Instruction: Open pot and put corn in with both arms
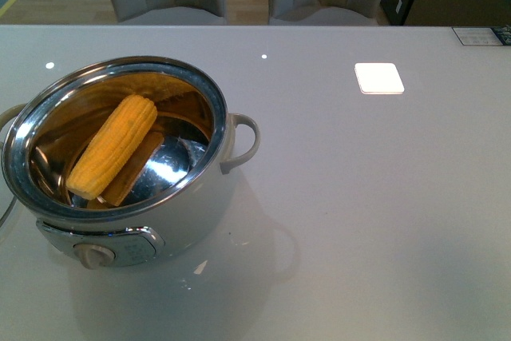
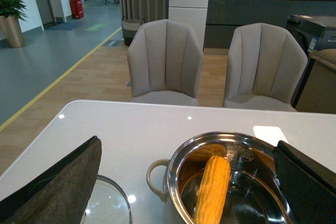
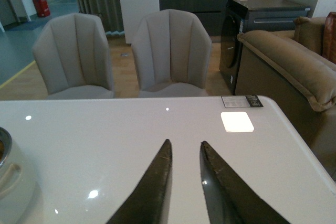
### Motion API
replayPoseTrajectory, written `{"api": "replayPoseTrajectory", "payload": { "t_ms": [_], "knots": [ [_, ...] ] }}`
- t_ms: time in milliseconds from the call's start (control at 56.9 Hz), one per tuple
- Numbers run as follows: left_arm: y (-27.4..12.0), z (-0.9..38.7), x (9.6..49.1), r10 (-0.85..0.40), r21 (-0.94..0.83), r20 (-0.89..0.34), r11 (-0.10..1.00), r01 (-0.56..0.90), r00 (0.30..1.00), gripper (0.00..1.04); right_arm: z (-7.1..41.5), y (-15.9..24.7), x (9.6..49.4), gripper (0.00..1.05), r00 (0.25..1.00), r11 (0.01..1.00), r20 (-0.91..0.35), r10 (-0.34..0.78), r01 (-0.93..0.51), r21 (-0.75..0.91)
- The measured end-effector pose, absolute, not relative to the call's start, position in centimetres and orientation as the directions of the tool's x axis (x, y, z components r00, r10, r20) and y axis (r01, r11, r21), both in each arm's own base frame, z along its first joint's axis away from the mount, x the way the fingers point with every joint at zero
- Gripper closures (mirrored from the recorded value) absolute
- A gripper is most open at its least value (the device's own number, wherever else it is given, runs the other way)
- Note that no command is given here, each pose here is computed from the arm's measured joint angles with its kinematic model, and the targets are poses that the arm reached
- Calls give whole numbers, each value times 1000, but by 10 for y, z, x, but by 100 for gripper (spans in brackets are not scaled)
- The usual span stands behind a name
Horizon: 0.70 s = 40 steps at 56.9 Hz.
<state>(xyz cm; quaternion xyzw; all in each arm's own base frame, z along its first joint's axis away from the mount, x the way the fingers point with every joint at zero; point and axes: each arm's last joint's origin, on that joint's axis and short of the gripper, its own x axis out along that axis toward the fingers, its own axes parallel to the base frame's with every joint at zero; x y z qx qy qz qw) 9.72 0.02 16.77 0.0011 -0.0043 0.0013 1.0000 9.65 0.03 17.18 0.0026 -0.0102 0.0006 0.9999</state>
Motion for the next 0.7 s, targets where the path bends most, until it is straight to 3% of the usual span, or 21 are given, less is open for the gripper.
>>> {"api": "replayPoseTrajectory", "payload": {
  "t_ms": [105, 369, 703],
  "knots": [
    [0, 168, 97, 3, 2, 9, 1000, -3, 1000, 7, 172, 0, 96, 57, 1000, 1000, 20, 1, -1, 5],
    [0, 168, 97, 3, 2, 9, 1000, -3, 1000, 7, 172, 0, 96, 10, 1000, 1000, 20, 1, -1, 5],
    [0, 168, 97, 3, 2, 9, 1000, -3, 1000, 7, 172, 0, 96, 9, 1000, 1000, 20, 1, -1, 5]
  ]
}}
